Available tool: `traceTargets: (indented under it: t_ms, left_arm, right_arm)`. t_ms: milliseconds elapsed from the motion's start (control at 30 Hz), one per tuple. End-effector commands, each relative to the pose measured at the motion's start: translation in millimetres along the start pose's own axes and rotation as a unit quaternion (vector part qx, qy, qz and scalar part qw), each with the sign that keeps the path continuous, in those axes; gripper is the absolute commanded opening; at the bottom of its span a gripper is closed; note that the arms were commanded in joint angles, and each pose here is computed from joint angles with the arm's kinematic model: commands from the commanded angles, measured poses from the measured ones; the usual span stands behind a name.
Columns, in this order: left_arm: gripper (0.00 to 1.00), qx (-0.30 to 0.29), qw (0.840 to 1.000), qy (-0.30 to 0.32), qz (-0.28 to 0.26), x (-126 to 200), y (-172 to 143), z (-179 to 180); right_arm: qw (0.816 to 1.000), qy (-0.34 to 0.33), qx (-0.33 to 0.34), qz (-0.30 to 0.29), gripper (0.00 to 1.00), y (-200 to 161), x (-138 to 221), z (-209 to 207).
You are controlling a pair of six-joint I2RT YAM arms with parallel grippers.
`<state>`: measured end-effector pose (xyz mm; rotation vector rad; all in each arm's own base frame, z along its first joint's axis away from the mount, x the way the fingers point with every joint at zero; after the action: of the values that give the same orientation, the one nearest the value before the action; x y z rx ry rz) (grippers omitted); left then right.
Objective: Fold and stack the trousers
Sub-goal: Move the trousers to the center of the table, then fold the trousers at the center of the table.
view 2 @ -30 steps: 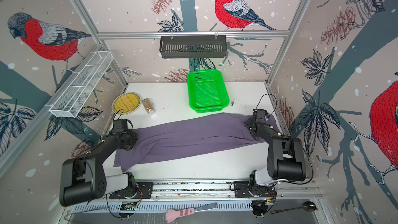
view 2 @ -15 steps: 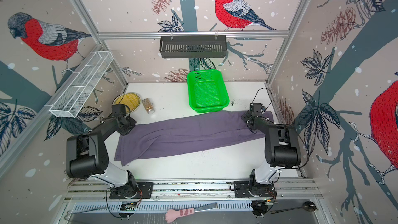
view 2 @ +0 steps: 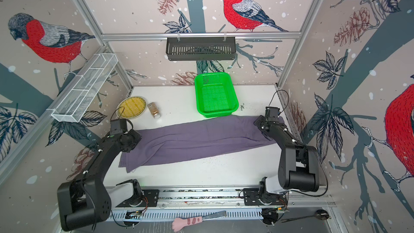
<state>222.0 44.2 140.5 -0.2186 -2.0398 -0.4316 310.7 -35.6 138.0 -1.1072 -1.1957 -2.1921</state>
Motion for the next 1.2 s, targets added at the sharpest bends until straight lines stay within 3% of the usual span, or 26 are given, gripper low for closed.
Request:
traceTargets:
  t_ms: [0, 233, 400, 600, 833, 1000, 1167]
  left_arm:
    - [0.35, 0.044, 0.998, -0.002, 0.047, -1.4, -23.2, 18.9]
    - [0.35, 0.065, 0.997, 0.024, 0.035, -16.7, -35.8, 47.5]
    - [0.28, 0.075, 0.994, 0.074, 0.006, -31.9, -35.5, 66.7]
    - [0.25, 0.039, 0.994, 0.095, -0.039, -32.4, -10.6, 50.2]
    - [0.25, 0.001, 0.995, 0.091, -0.043, -35.6, 10.3, 24.3]
    - [0.25, 0.002, 0.996, 0.087, -0.018, -47.9, 11.3, 17.6]
    - [0.26, 0.001, 0.997, 0.078, -0.019, -39.1, 14.1, 10.9]
  right_arm:
    - [0.999, -0.028, -0.003, 0.03, 0.66, -14.3, 6.0, -22.6]
    - [0.996, -0.058, -0.047, 0.043, 0.66, -37.2, -4.1, -50.1]
    - [0.994, -0.08, -0.061, 0.045, 0.65, -43.2, -13.2, -64.6]
    - [0.995, -0.072, -0.055, 0.036, 0.65, -30.9, -24.2, -61.1]
    - [0.999, -0.03, -0.02, 0.029, 0.65, -10.0, -33.2, -35.0]
    - [1.0, -0.013, -0.008, 0.027, 0.65, 4.4, -37.7, -22.3]
    - [0.999, -0.032, -0.004, 0.001, 0.66, 21.0, -19.3, -16.2]
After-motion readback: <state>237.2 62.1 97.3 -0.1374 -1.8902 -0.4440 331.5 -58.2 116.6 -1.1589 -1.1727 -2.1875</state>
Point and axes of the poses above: each gripper's point midway between its finger pads, its own x axis back along the fingers, its own z axis along the line the jaws close on, y = z × x, the point moved 8 cm from there along x, back along the fingers, and after that the axes turned 10 degrees about x, right-handed, at the moved point
